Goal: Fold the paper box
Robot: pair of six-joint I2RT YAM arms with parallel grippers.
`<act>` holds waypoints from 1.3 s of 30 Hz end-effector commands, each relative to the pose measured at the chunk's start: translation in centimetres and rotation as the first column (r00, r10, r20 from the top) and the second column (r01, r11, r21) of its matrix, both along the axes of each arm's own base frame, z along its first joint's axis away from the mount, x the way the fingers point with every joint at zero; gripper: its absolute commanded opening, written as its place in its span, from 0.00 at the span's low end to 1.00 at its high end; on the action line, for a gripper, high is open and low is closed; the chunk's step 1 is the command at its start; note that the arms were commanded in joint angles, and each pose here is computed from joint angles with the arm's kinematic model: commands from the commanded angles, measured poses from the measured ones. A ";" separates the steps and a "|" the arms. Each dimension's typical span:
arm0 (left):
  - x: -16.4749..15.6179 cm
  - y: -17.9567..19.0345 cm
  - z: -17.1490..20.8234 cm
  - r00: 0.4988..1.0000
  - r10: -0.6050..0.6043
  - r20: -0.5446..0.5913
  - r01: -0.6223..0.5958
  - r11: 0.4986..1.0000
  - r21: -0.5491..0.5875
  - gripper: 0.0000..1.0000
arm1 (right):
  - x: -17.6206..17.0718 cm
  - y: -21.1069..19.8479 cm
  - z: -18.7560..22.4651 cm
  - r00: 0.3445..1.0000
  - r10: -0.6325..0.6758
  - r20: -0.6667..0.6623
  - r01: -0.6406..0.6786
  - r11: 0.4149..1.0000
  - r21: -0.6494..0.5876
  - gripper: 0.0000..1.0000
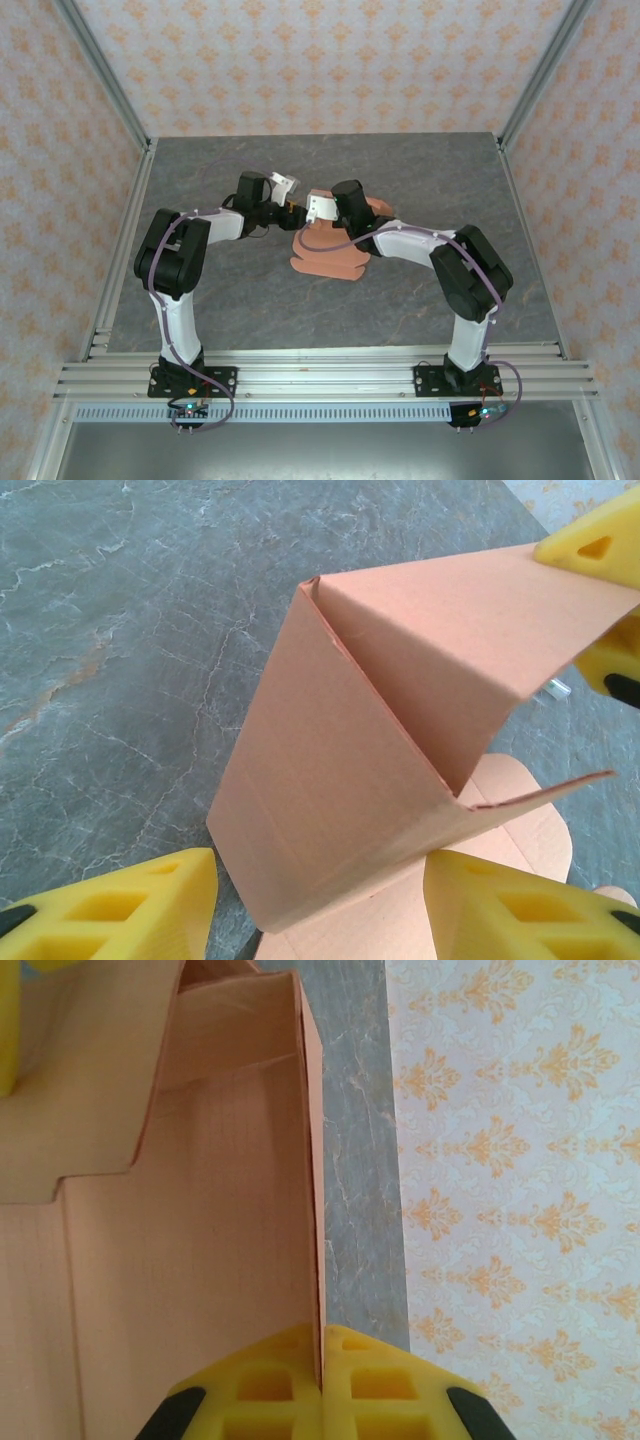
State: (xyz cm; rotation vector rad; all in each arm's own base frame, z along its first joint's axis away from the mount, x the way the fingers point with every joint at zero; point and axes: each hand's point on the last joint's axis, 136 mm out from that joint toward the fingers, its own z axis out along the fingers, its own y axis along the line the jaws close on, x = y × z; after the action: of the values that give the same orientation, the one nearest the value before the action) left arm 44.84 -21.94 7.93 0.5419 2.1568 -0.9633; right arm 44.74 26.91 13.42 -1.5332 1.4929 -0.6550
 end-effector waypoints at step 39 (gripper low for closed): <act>1.1 -1.2 1.7 0.998 0.030 0.054 -0.030 1.000 -0.002 0.60 | 0.3 0.2 -1.7 0.995 0.048 0.082 -0.047 0.999 -0.018 0.00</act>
State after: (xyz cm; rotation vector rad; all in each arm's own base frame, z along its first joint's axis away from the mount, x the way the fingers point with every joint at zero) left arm 45.01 -22.75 8.30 0.5345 2.1399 -0.9594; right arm 45.28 26.75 12.25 -1.5199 1.4179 -0.7025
